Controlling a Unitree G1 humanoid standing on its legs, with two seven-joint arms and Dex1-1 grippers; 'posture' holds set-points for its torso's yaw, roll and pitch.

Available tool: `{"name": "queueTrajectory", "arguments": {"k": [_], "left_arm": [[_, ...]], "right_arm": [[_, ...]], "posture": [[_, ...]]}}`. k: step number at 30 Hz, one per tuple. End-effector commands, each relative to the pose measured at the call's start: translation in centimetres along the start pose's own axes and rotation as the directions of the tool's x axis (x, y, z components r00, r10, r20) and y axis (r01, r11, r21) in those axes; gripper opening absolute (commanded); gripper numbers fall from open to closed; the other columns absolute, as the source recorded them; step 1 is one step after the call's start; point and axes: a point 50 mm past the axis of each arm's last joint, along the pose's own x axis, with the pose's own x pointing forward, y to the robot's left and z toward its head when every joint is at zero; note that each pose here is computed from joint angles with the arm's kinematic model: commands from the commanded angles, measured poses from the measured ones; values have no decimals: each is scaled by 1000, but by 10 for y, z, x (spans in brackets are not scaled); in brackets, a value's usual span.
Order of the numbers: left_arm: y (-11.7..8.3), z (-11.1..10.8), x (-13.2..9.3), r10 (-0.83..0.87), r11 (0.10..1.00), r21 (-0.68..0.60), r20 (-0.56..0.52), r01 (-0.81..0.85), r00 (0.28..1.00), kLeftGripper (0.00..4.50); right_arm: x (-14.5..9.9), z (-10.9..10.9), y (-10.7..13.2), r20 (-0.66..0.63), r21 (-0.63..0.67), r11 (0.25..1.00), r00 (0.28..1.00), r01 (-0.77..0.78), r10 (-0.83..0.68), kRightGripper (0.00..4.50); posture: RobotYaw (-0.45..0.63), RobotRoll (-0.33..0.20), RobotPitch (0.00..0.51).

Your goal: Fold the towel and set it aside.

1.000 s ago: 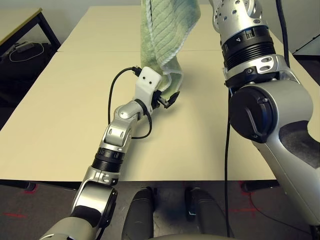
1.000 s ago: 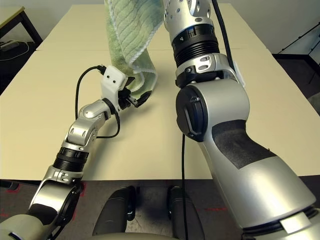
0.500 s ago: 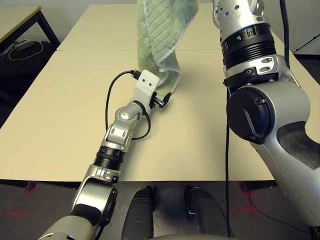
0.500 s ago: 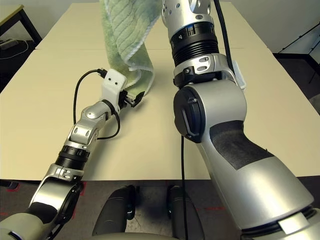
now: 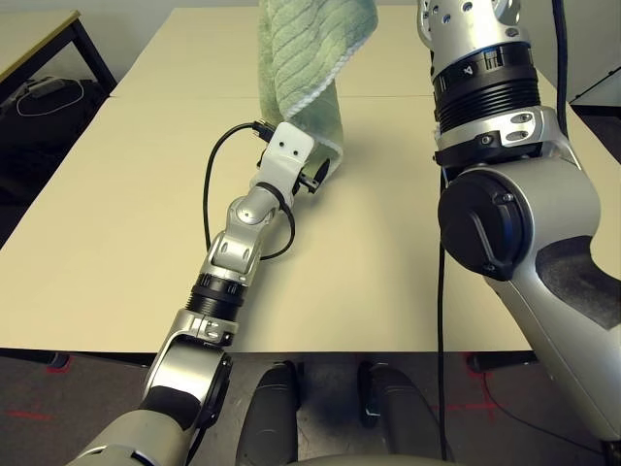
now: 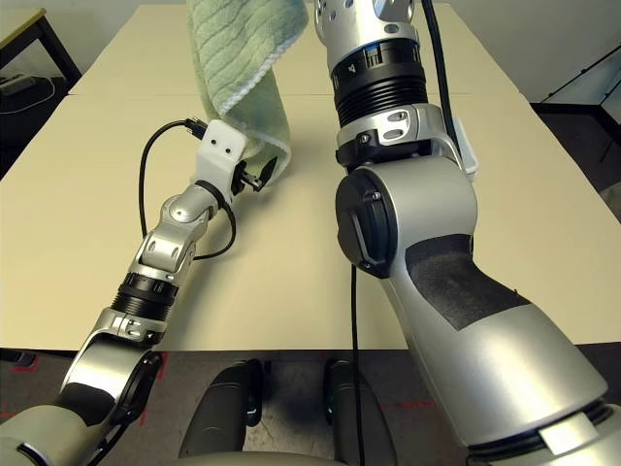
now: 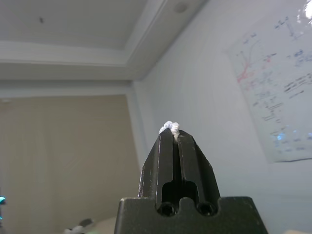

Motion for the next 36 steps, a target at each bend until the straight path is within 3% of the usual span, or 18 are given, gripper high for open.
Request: {"name": "queueTrajectory", "arguments": {"k": [1, 11, 12, 15, 24, 36], "left_arm": [[2, -8, -2, 11, 1000, 24, -23, -10, 1000, 4500], [14, -10, -1, 72, 995, 71, -31, -70, 997, 4500], [14, -10, -1, 76, 995, 69, -31, -73, 997, 4328], [16, -11, -1, 85, 995, 60, -35, -83, 996, 3539], [18, -12, -1, 98, 993, 65, -44, -95, 994, 65], [22, -12, -9, 85, 996, 35, -35, -84, 996, 65]], "right_arm": [[3, 14, 9, 51, 27, 998, 997, -62, 61, 21], [1, 14, 14, 45, 53, 996, 996, -73, 71, 21], [1, 13, 14, 44, 52, 996, 997, -72, 69, 4], [-1, 12, 13, 40, 51, 997, 997, -66, 64, 0], [-1, 12, 12, 36, 50, 997, 998, -58, 56, 0], [-9, 9, -8, 5, 12, 1000, 1000, 10, -10, 0]], "posture": [[128, 0, 139], [128, 0, 139], [128, 0, 139], [127, 0, 139], [127, 0, 140], [128, 0, 143]]}}
